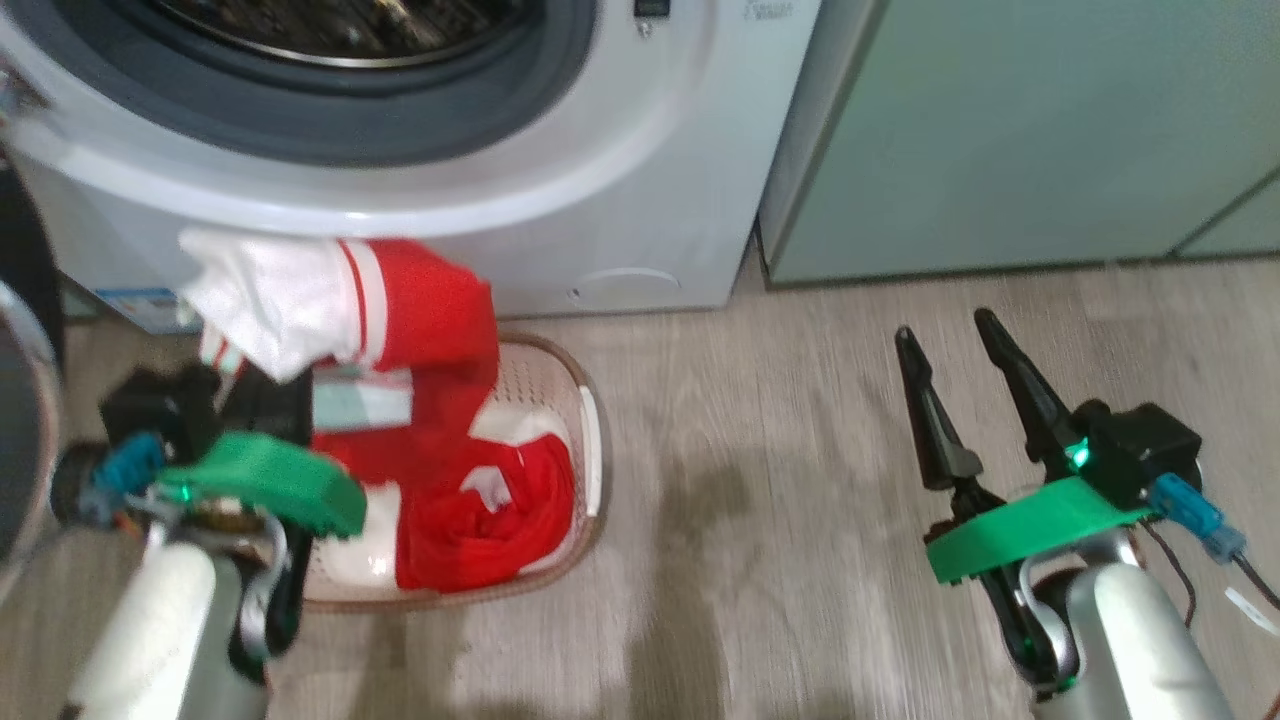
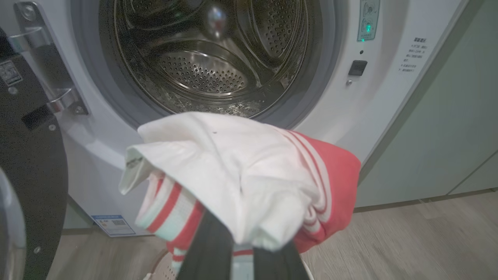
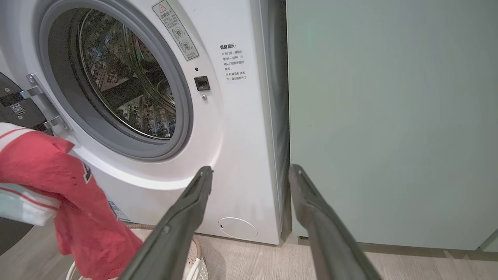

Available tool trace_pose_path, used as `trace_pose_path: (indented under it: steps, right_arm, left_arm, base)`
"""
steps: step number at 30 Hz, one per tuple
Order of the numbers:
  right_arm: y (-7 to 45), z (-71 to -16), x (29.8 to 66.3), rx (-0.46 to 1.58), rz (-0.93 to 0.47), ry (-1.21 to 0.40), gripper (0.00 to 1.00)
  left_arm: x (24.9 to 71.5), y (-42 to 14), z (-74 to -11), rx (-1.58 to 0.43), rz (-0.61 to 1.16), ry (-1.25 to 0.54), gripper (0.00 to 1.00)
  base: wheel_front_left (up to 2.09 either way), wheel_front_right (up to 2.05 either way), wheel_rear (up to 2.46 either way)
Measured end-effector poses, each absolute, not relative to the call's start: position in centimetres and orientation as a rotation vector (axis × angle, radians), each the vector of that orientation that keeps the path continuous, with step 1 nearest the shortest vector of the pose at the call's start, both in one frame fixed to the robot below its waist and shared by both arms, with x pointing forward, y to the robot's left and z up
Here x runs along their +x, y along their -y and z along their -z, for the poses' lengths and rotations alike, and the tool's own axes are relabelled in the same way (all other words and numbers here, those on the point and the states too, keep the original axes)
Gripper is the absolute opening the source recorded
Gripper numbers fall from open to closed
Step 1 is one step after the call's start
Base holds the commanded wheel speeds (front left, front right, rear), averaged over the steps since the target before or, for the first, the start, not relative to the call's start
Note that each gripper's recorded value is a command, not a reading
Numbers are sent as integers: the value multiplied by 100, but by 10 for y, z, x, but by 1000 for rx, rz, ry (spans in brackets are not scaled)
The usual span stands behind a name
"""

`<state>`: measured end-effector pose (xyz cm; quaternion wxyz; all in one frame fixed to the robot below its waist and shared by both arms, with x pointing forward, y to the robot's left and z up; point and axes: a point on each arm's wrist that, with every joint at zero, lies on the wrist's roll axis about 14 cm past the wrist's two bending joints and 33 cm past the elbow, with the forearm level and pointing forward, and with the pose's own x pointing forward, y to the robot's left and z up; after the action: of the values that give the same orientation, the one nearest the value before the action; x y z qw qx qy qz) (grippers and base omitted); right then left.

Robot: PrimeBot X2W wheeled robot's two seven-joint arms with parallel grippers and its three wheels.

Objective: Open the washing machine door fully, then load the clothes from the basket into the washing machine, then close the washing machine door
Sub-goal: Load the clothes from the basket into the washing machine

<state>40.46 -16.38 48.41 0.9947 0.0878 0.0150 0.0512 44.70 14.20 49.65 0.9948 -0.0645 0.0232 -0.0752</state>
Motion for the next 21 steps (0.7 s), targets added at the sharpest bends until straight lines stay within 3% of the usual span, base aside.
trace_pose_path:
  steps: [14, 21]
  right_arm:
    - [176, -448, 436, 205, -63, -67, 100]
    - [177, -424, 441, 223, -58, -119, 100]
  left_arm:
    - [587, -115, -447, -149, 219, -171, 0]
    - [648, -86, -415, -149, 289, -328, 0]
  base:
    - [0, 0, 0]
    - [0, 0, 0]
